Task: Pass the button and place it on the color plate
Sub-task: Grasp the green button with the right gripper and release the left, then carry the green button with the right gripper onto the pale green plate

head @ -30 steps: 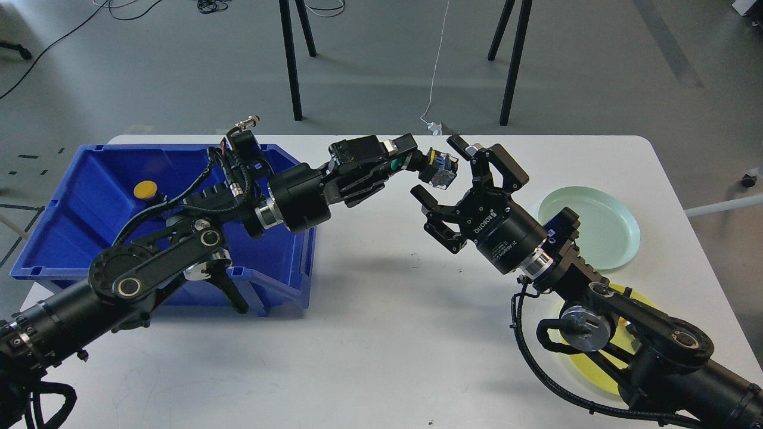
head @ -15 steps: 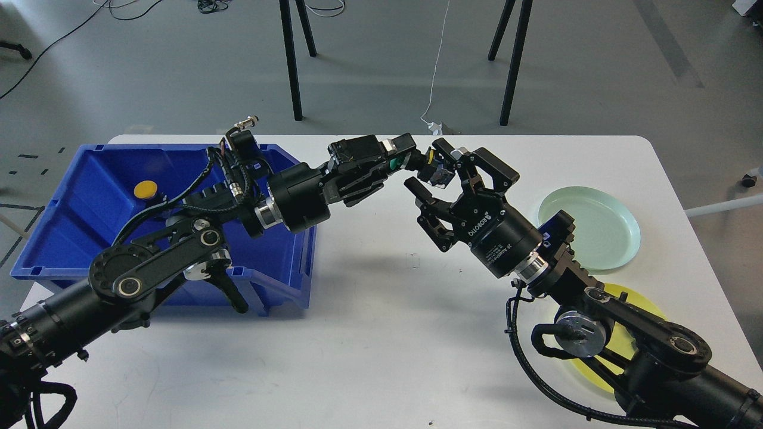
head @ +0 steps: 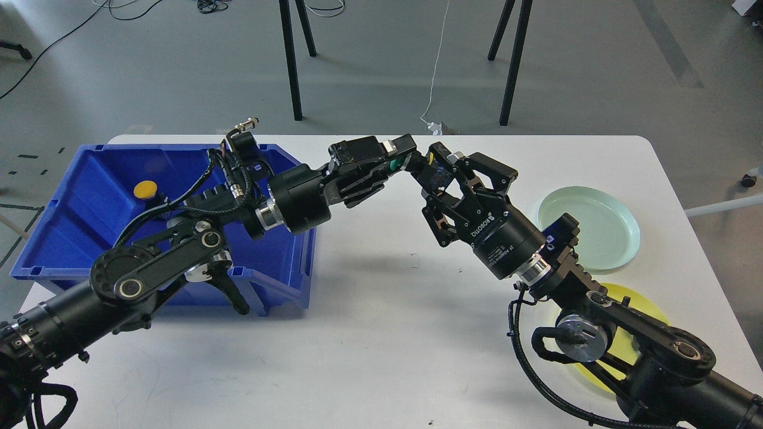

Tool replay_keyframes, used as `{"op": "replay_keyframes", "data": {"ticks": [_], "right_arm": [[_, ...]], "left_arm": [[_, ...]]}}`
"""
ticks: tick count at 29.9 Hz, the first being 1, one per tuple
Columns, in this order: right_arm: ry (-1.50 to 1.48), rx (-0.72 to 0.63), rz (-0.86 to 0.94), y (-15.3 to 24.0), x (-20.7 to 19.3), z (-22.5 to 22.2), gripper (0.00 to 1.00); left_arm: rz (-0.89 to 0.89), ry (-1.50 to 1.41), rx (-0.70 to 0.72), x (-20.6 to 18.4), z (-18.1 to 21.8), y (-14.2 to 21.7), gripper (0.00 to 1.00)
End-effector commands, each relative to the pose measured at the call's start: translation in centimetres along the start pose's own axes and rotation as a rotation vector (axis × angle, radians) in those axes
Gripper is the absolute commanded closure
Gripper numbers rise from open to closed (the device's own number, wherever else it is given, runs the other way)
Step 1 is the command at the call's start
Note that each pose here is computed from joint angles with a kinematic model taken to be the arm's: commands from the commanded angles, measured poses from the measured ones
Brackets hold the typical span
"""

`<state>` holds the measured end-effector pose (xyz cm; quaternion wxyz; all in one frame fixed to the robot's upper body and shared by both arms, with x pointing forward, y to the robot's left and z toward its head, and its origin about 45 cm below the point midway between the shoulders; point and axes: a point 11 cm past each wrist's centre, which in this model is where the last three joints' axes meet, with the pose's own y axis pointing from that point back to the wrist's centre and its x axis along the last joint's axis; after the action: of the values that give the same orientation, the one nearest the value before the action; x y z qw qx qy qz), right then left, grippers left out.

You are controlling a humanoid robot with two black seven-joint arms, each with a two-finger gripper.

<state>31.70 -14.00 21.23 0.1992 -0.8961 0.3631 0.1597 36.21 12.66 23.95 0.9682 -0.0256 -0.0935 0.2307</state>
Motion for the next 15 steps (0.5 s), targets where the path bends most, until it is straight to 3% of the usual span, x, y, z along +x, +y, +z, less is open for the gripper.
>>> {"op": "replay_keyframes", "data": {"ticks": [1,7,11,15], "right_arm": [[-0.001,0.005,0.001,0.0,-0.1,-0.1,1.0],[0.028,0.006,0.047,0.6,1.0,-0.6,1.0],[0.157,0.005,0.167,3.8,6.0,-4.3,1.0],[0.318,-0.084,0.366,9.4,13.1,-7.0,1.0]], "left_arm": [[0.007,0.001,-0.007,0.2,0.2,0.0,0.3],[0.01,0.006,-0.009,0.2,0.2,0.0,0.23],[0.016,0.02,-0.014,0.3,0.2,0.0,0.22],[0.02,0.025,-0.014,0.3,0.1,0.0,0.21]]}}
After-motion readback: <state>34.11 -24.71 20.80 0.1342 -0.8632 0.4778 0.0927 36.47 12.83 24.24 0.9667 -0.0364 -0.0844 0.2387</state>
